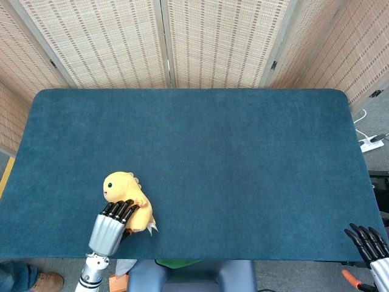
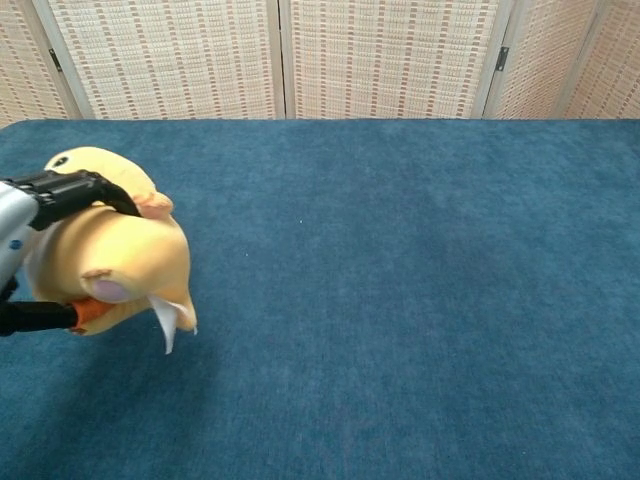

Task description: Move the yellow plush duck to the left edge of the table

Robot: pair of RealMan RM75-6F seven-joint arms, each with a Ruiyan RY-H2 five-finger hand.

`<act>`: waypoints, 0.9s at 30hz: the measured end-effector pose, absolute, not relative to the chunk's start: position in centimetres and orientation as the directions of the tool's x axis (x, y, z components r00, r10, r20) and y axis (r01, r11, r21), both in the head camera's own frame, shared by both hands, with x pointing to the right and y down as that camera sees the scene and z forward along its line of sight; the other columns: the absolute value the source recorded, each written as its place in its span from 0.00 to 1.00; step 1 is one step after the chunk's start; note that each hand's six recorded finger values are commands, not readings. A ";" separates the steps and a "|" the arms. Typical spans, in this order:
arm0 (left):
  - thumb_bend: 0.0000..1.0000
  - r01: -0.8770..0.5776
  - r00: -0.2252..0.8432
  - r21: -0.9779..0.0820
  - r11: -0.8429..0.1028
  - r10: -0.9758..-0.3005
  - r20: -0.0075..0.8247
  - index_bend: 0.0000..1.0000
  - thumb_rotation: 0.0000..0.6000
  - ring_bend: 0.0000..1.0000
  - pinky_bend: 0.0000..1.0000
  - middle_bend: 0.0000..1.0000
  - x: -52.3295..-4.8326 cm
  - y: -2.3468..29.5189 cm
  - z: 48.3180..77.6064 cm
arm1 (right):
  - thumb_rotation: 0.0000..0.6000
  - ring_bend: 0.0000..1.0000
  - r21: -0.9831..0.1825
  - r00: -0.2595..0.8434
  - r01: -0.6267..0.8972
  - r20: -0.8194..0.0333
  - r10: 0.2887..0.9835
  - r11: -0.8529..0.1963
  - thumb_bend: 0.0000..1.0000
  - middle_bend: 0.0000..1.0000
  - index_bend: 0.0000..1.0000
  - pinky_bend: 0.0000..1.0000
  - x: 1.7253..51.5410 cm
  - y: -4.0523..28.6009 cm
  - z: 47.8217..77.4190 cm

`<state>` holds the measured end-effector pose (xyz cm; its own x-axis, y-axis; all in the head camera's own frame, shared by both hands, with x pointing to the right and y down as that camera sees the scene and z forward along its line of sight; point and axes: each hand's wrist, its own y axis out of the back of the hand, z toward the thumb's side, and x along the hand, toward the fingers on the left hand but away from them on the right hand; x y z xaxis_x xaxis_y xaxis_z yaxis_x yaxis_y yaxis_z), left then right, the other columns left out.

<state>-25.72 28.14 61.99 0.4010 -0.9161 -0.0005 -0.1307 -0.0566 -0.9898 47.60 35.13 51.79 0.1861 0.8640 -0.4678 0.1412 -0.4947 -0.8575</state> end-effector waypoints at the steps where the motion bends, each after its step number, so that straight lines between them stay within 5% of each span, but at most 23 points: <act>1: 0.62 -0.129 0.424 -0.991 -0.046 -0.906 -0.013 0.76 1.00 0.70 0.86 0.86 -26.3 28.3 61.6 | 1.00 0.00 -0.859 0.188 0.140 -0.466 0.864 -0.493 0.17 0.00 0.00 0.00 47.4 35.2 51.7; 12: 0.61 -0.076 0.571 -0.987 -0.139 -0.818 0.071 0.76 1.00 0.70 0.82 0.84 -34.3 30.8 62.2 | 1.00 0.00 -0.864 0.211 0.094 -0.468 0.858 -0.495 0.17 0.00 0.00 0.00 44.1 35.9 51.6; 20: 0.60 -0.003 0.582 -0.982 -0.188 -0.799 0.151 0.75 1.00 0.69 0.81 0.82 -39.5 29.5 63.4 | 1.00 0.00 -0.851 0.235 0.055 -0.498 0.835 -0.522 0.18 0.00 0.00 0.00 40.7 36.6 52.3; 27: 0.54 0.030 0.548 -0.969 -0.245 -0.807 0.221 0.64 1.00 0.59 0.64 0.72 -41.5 29.1 64.6 | 1.00 0.00 -0.847 0.247 0.027 -0.509 0.825 -0.531 0.18 0.00 0.00 0.00 38.9 36.9 52.8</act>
